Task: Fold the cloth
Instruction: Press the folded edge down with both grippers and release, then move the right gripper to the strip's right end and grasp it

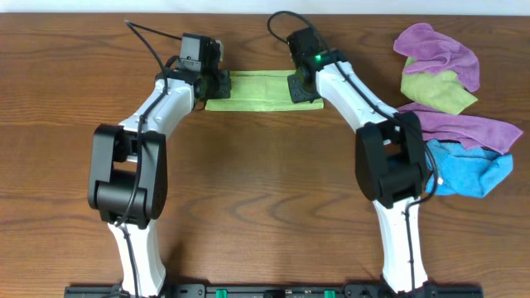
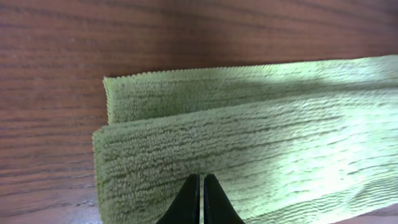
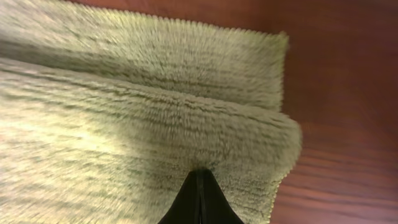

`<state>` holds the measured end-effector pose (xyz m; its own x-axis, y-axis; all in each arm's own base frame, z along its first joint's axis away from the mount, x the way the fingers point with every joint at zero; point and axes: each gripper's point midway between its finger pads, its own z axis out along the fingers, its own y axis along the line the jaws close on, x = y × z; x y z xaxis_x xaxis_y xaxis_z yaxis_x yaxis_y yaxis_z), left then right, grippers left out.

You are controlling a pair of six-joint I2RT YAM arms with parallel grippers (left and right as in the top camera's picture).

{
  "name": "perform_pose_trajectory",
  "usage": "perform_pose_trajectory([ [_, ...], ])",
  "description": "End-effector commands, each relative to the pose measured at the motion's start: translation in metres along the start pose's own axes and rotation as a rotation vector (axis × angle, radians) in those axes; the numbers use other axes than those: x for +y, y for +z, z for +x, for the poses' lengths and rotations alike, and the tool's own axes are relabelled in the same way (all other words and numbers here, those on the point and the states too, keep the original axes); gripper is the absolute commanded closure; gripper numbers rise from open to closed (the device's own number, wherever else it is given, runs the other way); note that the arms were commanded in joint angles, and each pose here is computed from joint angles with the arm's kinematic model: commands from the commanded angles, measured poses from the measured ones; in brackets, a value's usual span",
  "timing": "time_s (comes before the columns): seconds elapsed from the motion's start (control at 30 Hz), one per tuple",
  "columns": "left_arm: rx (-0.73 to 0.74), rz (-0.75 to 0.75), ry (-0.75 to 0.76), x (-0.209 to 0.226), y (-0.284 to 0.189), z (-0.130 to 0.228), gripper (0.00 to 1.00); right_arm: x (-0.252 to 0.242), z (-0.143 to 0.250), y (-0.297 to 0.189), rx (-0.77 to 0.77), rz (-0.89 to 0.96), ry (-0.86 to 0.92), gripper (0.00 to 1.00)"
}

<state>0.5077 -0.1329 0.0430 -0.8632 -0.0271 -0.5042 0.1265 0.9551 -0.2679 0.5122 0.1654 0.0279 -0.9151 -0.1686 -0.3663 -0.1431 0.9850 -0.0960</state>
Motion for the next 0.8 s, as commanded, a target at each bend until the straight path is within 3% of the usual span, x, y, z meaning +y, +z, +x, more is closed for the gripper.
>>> perform_pose_trajectory([
  [0.0, 0.03, -0.004, 0.011, 0.004, 0.013, 0.008, 0.95, -0.012, -0.034, -0.063, -0.134, -0.016, 0.051, 0.99],
  [0.17, 0.061, -0.03, 0.003, 0.014, 0.03, 0.021, 0.94, -0.033, -0.046, -0.108, -0.197, -0.019, 0.086, 0.98],
  [0.33, 0.069, -0.088, 0.002, 0.027, 0.04, 0.026, 0.95, -0.053, -0.022, -0.102, -0.081, -0.069, 0.127, 0.98],
  [0.43, 0.072, -0.088, 0.002, 0.027, 0.04, 0.027, 0.94, -0.063, -0.017, -0.093, -0.042, -0.201, 0.188, 0.97],
  [0.47, 0.071, -0.088, 0.002, 0.027, 0.04, 0.027, 0.94, -0.064, -0.017, -0.09, -0.032, -0.267, 0.209, 0.88],
  [0.57, 0.071, -0.088, 0.002, 0.027, 0.04, 0.027, 0.94, -0.062, -0.015, -0.087, -0.005, -0.433, 0.244, 0.46],
  [0.6, 0.071, -0.088, 0.002, 0.027, 0.04, 0.027, 0.94, -0.061, -0.014, -0.085, 0.001, -0.462, 0.247, 0.39],
  [0.67, 0.071, -0.088, 0.002, 0.027, 0.04, 0.027, 0.95, -0.059, -0.01, -0.079, 0.027, -0.52, 0.266, 0.27],
  [0.77, 0.071, -0.088, 0.002, 0.027, 0.04, 0.027, 0.94, -0.042, 0.0, -0.07, 0.086, -0.671, 0.268, 0.27],
])
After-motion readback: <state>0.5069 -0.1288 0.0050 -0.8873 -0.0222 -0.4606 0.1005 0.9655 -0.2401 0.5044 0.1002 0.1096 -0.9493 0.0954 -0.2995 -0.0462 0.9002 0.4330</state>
